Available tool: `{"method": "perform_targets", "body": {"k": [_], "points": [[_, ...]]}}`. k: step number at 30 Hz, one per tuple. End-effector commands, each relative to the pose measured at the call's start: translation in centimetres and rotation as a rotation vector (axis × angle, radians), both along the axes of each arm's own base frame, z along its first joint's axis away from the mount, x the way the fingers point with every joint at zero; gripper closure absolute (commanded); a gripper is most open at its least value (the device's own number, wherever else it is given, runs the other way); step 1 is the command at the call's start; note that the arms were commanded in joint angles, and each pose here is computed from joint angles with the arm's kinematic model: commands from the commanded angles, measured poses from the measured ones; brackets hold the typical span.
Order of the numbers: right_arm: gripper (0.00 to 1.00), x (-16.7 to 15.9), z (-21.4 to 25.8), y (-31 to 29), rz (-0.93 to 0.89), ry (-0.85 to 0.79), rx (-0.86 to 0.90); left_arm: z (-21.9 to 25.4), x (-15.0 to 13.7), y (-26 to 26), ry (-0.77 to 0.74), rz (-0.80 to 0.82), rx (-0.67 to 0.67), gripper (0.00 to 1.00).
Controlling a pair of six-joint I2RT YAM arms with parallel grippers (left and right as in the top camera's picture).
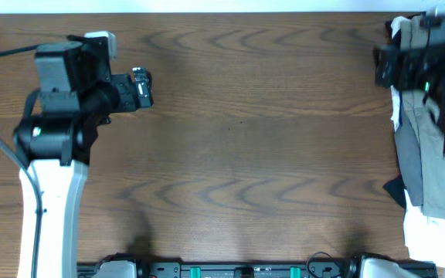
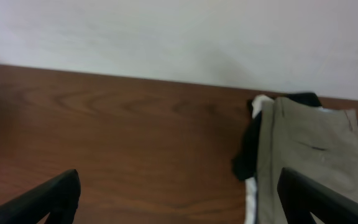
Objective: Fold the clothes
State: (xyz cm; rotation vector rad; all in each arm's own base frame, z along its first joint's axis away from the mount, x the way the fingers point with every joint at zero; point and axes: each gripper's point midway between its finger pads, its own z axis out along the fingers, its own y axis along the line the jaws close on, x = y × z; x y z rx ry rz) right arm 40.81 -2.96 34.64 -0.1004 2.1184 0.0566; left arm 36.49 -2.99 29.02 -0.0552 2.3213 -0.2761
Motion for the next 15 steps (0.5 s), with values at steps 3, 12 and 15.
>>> {"method": "perform_targets", "body": {"k": [3, 12, 15], "points": [[0.01, 4.2, -3.5, -2.4, -0.011, 0.075, -0.036, -2.0, 1.3, 0.0, 0.064, 0.004, -0.018, 0.02], [0.13, 6.9, -9.8, -9.1, -0.244, 0.201, -0.148, -6.1, 2.9, 0.0, 0.176, 0.006, -0.019, 0.02], [0.18, 7.9, -11.4, -10.9, -0.284, 0.21, -0.158, -7.1, 3.2, 0.0, 0.202, 0.006, -0.019, 0.02]]}}
